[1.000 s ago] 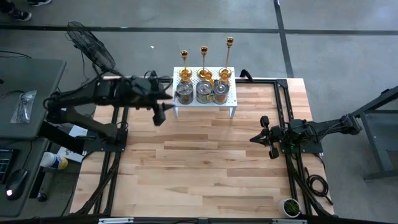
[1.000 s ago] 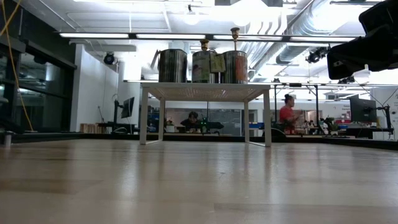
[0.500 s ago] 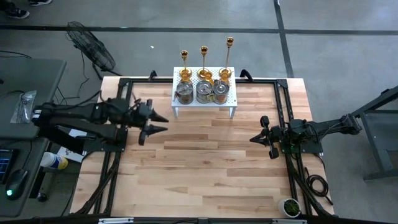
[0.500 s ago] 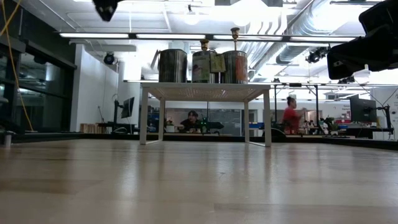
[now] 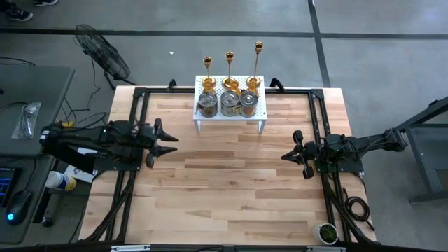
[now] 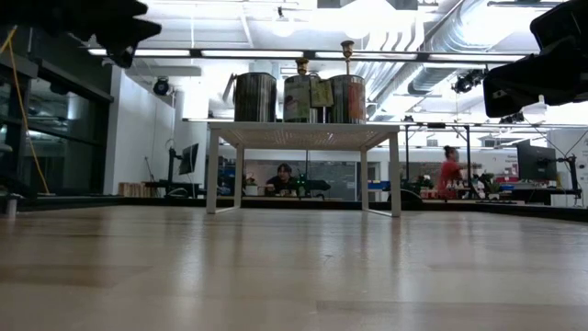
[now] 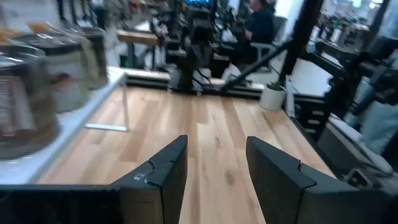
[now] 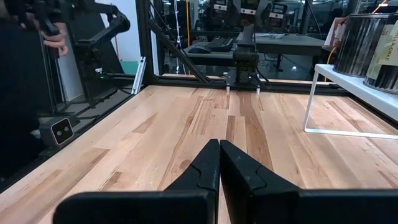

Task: Pick & Place candle stick holders
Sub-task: Return to Home Position

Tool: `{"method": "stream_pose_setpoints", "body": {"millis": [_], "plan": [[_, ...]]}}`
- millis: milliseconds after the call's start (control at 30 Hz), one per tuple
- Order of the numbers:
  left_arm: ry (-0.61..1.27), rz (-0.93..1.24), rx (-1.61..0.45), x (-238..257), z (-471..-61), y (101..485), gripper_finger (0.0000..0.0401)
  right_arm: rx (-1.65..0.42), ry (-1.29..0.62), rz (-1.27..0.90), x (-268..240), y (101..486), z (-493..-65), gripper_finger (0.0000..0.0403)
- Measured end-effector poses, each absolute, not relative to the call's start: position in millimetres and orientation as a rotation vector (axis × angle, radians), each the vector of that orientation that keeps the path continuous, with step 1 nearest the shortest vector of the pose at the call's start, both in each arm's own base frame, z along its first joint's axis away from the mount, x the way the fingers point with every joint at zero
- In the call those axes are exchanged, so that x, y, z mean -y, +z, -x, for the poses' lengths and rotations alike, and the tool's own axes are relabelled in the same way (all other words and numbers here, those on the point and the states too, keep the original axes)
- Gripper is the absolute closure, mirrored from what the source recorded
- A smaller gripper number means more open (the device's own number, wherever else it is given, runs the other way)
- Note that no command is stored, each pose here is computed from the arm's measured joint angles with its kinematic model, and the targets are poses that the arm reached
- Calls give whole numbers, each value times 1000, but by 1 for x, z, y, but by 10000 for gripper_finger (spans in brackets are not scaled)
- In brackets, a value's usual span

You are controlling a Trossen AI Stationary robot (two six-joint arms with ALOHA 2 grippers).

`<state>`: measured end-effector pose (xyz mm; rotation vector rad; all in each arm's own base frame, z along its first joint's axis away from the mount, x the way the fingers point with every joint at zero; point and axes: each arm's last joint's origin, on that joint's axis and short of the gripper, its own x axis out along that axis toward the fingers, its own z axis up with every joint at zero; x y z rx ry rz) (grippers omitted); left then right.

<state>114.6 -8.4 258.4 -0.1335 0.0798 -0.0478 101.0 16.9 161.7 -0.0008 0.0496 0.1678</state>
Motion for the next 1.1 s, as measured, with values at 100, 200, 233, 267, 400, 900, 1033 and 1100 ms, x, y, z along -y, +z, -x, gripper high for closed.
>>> {"method": "stream_pose_setpoints", "body": {"millis": [100, 200, 233, 267, 400, 900, 1033, 1100], "plan": [[-5, 122, -43, 6, -105, 249, 240, -50, 168, 1, -17, 162, -101, 400], [11, 126, -17, 5, -97, 237, 240, -50, 168, 1, -17, 162, -101, 400], [9, 128, -5, 5, -94, 235, 240, -50, 168, 1, -17, 162, -101, 400], [3, 132, 11, 5, -91, 233, 240, -50, 168, 1, -17, 162, -101, 400], [-29, 83, 88, 5, -81, 229, 240, -50, 168, 1, -17, 162, -101, 400], [-202, 23, 375, 11, -89, 206, 240, -50, 167, 0, -17, 162, -101, 400], [-131, 31, 331, 9, -91, 199, 240, -50, 167, 1, -17, 162, -101, 400], [-112, 29, 317, 8, -92, 198, 240, -50, 168, 1, -17, 162, -101, 400]]}}
